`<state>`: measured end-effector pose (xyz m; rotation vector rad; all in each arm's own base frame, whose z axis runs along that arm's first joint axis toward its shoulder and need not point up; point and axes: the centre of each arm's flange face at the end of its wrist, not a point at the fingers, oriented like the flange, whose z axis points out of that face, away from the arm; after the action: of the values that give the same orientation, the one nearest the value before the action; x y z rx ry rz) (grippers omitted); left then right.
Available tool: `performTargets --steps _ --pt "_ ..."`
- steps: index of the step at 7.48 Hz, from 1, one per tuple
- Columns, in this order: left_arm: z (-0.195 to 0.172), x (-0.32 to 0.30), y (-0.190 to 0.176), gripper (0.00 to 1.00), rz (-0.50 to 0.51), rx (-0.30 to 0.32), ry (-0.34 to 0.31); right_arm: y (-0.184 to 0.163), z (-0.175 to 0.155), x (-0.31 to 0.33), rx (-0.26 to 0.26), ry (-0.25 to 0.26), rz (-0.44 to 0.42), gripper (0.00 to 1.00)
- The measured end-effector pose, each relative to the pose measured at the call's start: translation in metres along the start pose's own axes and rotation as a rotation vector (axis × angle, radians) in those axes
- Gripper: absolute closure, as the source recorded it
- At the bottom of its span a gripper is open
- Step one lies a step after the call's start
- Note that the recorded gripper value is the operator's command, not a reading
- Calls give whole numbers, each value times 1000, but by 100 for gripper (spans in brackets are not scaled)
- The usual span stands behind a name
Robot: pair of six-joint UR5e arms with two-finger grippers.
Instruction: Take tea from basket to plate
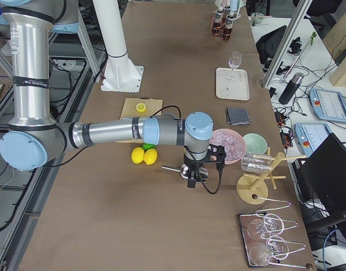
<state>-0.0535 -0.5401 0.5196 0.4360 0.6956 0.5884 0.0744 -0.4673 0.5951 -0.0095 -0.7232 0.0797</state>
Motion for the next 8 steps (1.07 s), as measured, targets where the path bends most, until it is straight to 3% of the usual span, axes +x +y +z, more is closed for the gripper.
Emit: performTargets --steps 2,3,6,8 --pt "-4 -28 -34 3 218 -6 -1 0 0 0 0 -1 0 0" --pt "-16 -36 -59 3 290 -27 14 0 0 0 0 -1 1 0" --pt "-71 -40 -109 4 380 -43 24 0 0 0 0 -2 1 0" --pt "-78 -35 -135 9 570 -29 27 0 0 0 -1 -2 2 0"
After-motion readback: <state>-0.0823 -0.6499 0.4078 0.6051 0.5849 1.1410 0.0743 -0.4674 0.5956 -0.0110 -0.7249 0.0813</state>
